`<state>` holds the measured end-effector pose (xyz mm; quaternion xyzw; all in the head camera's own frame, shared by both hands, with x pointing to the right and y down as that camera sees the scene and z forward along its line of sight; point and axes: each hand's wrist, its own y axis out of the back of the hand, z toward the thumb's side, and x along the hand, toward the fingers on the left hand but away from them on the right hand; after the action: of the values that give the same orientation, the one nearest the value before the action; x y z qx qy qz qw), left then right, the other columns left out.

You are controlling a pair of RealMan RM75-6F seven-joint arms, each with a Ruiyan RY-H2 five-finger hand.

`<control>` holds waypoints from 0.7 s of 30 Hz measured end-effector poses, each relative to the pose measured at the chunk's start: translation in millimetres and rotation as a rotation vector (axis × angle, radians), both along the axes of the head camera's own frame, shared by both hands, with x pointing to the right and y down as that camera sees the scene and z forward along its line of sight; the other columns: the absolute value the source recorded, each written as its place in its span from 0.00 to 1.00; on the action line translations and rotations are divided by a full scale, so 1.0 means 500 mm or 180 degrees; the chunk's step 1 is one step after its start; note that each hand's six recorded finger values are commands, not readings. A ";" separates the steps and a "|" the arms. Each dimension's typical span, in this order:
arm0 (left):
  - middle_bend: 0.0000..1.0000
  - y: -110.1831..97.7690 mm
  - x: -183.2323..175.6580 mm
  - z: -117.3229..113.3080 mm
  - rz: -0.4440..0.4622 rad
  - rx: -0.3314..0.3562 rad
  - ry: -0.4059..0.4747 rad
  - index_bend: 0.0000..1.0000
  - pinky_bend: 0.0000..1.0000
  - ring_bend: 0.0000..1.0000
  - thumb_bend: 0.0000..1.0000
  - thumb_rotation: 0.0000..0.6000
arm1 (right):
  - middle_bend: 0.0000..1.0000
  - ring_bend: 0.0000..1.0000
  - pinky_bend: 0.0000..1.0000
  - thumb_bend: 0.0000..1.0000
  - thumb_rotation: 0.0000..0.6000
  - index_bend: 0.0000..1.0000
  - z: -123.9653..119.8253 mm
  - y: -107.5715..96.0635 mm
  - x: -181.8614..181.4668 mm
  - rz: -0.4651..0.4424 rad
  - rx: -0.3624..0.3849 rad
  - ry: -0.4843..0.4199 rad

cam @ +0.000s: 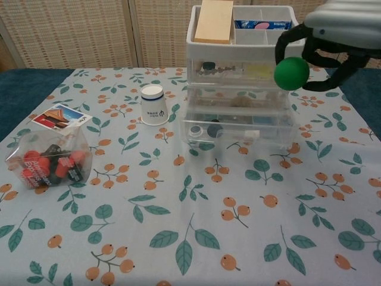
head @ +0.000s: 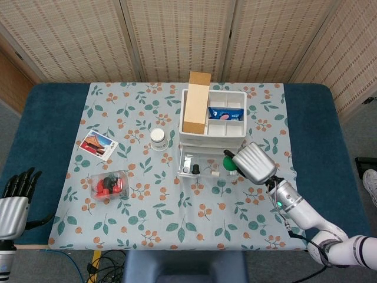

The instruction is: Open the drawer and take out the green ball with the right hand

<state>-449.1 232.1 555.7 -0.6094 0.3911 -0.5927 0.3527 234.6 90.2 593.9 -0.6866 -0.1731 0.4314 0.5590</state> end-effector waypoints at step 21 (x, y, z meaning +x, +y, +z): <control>0.00 -0.004 0.023 0.011 0.0063 -0.0019 0.0031 0.01 0.05 0.01 0.11 1.00 | 0.85 0.95 1.00 0.37 1.00 0.55 0.227 0.097 0.203 0.1115 -0.0866 0.0082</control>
<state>-437.4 230.2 561.0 -0.6172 0.3850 -0.5873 0.3548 336.0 138.6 707.3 -0.7096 -0.2228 0.5500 0.3799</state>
